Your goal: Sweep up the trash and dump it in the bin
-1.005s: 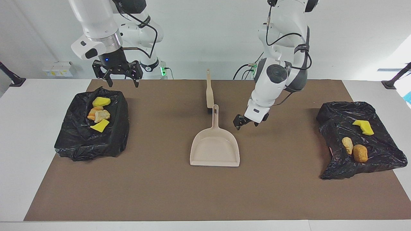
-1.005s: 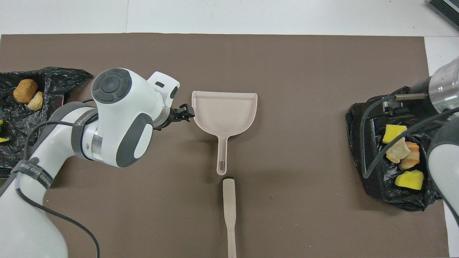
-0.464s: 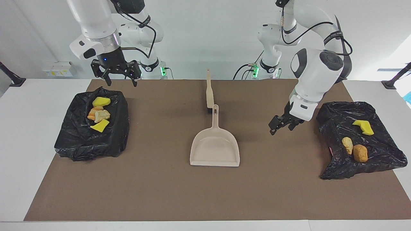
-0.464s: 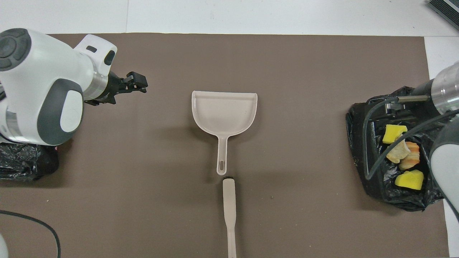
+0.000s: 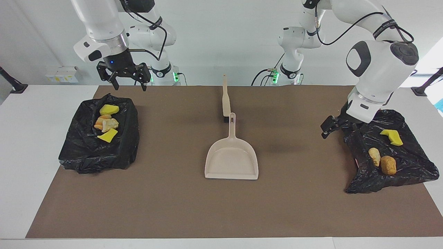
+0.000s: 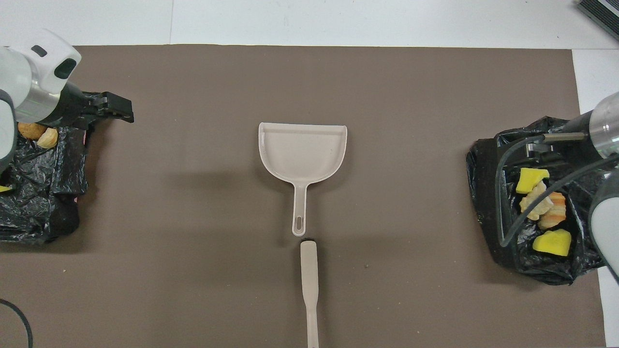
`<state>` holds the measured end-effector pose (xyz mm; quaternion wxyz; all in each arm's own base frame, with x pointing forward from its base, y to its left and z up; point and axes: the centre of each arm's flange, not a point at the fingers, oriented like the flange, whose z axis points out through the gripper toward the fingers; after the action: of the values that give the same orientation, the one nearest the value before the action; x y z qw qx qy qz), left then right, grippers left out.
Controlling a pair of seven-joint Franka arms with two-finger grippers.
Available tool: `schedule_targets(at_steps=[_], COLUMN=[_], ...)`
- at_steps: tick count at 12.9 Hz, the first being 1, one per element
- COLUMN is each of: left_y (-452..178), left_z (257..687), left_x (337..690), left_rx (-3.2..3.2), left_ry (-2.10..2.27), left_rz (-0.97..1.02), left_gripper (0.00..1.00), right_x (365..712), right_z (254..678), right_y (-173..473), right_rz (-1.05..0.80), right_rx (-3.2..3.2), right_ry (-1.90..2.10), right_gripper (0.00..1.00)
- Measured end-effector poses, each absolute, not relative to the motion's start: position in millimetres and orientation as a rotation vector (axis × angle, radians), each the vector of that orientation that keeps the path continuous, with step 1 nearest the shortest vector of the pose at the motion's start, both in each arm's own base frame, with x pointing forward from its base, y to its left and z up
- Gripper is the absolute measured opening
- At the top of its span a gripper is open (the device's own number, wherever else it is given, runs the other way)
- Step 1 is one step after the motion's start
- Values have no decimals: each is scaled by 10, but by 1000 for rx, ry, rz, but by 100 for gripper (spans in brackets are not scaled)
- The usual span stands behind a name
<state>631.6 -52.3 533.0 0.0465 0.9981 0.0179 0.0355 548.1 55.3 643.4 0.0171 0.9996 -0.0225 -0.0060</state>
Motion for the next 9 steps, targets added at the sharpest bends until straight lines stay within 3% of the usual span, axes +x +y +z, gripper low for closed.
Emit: schedule_targets(at_steps=[9], left_y=[-46], left_z=[5680], left_x=[6046], left_rx=[3070], left_ry=[-190], left_rz=[65], left_gripper=[100], right_x=[5491], right_z=[6440], right_y=[400], right_rz=[-18], right_rx=[3105], right_ry=[-114], right_gripper=[100])
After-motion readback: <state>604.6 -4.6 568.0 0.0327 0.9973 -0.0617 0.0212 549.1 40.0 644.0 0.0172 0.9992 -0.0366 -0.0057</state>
